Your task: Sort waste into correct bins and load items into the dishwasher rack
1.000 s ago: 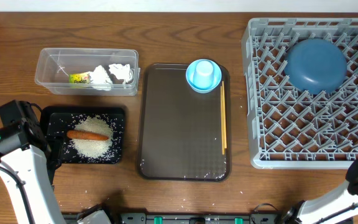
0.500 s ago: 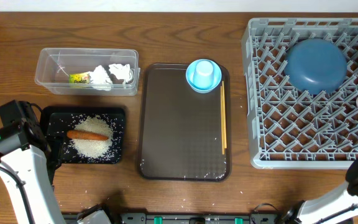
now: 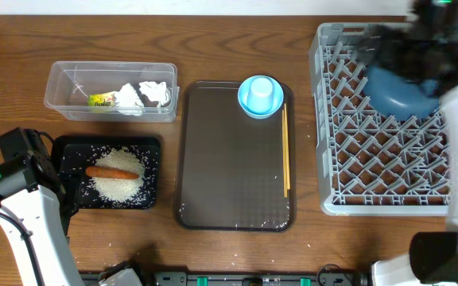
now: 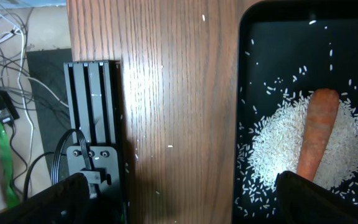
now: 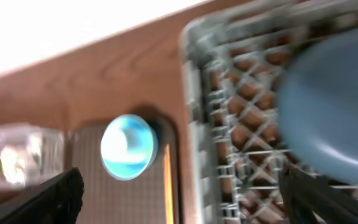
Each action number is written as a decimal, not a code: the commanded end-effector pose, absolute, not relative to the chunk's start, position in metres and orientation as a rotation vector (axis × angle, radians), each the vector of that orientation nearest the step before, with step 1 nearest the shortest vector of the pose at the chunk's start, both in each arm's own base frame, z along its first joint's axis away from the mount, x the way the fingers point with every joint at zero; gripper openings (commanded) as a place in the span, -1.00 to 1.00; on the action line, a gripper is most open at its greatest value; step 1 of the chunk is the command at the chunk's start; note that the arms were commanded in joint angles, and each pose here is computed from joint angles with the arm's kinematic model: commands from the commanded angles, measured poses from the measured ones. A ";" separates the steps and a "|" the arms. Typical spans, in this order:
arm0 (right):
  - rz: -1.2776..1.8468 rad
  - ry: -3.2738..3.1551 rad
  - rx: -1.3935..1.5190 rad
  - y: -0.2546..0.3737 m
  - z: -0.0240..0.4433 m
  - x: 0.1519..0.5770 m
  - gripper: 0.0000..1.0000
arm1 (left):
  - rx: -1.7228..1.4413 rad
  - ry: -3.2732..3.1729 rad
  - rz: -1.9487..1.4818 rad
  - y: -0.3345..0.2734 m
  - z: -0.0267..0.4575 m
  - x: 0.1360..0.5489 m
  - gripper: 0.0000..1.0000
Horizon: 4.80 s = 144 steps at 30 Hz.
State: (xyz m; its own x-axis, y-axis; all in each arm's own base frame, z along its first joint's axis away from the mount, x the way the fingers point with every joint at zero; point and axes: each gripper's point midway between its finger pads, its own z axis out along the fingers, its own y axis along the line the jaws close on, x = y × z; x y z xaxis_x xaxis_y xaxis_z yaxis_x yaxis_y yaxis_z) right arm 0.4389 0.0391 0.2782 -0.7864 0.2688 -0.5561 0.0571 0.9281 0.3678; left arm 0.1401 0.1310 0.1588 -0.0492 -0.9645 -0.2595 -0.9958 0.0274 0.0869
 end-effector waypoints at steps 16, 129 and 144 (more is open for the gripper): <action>0.205 2.599 -0.092 0.223 0.126 0.480 0.75 | -2.082 2.157 0.384 0.132 0.158 0.138 0.96; 0.247 2.498 0.827 -0.116 0.212 0.371 0.82 | -2.082 2.157 0.384 0.132 0.158 0.138 0.96; 0.286 2.575 -0.174 0.117 0.198 0.412 0.22 | -2.082 2.157 0.384 0.132 0.158 0.138 0.96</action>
State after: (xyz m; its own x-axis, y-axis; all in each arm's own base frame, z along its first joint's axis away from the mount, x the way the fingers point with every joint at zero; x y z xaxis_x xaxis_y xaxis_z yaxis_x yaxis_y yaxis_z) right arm 0.4103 0.0917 0.2255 -0.8327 0.0529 -0.5512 -0.1056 0.9620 0.2519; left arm 0.1401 0.1311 0.1588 -0.0491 -0.9643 -0.2600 -0.9959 0.0273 0.0867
